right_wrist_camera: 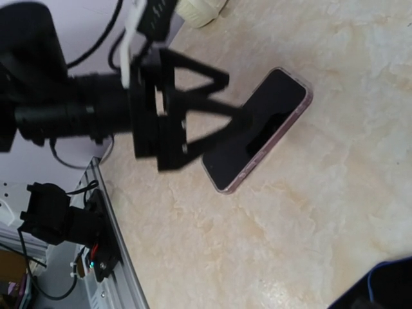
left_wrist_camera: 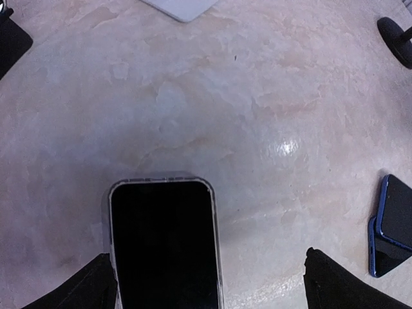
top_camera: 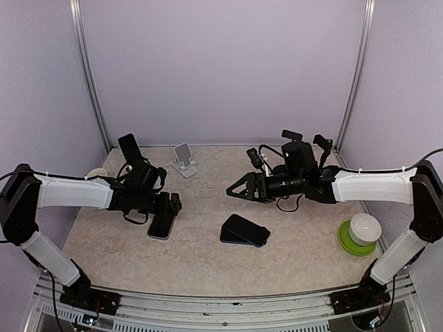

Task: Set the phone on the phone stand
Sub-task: Pick up the phone from the center of the board.

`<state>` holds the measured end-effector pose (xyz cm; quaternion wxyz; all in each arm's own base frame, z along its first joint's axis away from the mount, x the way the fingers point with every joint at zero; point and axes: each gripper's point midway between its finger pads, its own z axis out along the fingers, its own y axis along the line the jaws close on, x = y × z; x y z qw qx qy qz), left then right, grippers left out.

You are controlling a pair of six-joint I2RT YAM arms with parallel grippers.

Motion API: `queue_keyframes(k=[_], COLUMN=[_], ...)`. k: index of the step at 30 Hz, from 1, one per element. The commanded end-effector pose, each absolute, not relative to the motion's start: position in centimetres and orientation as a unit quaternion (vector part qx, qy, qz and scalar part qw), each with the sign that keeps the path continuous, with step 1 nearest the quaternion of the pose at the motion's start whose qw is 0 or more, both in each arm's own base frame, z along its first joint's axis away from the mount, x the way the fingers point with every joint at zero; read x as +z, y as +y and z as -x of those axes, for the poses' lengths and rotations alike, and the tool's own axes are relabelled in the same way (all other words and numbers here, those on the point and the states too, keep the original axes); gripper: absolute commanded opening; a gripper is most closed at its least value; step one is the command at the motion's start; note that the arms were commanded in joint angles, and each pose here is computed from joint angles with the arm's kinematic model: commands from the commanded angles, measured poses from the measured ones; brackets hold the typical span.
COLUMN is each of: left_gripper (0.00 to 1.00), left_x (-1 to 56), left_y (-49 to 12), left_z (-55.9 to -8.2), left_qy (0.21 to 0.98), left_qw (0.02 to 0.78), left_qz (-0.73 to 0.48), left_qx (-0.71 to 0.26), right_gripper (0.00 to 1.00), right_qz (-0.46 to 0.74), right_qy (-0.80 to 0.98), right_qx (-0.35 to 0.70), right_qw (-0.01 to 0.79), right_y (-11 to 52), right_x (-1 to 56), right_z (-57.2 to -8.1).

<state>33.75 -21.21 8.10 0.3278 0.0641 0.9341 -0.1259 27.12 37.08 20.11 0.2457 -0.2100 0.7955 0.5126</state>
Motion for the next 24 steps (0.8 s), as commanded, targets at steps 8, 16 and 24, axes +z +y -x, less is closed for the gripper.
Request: queue_keyframes(k=[8,16,24], left_gripper=[0.99,0.99,0.99], left_x=[4.1,2.9,4.3], left_y=[-20.0,-19.0,-19.2], left_z=[-29.8,-28.3,-28.2], left_qy=[0.953,0.957,0.948], left_qw=[0.286,0.276,0.305], left_qz=[-0.06,-0.056,-0.059], left_qx=[-0.084,-0.072,-0.074], right_gripper=[1.0,1.0,1.0], right_qz=[0.221,0.223,0.224], right_qy=[0.782,0.782,0.782], right_qx=[0.524,0.524,0.526], right_qw=[0.256,0.251,0.249], right_y=[37.0,37.1,37.3], right_x=[21.1,20.8,20.7], right_z=[-26.9,-26.9,-27.0])
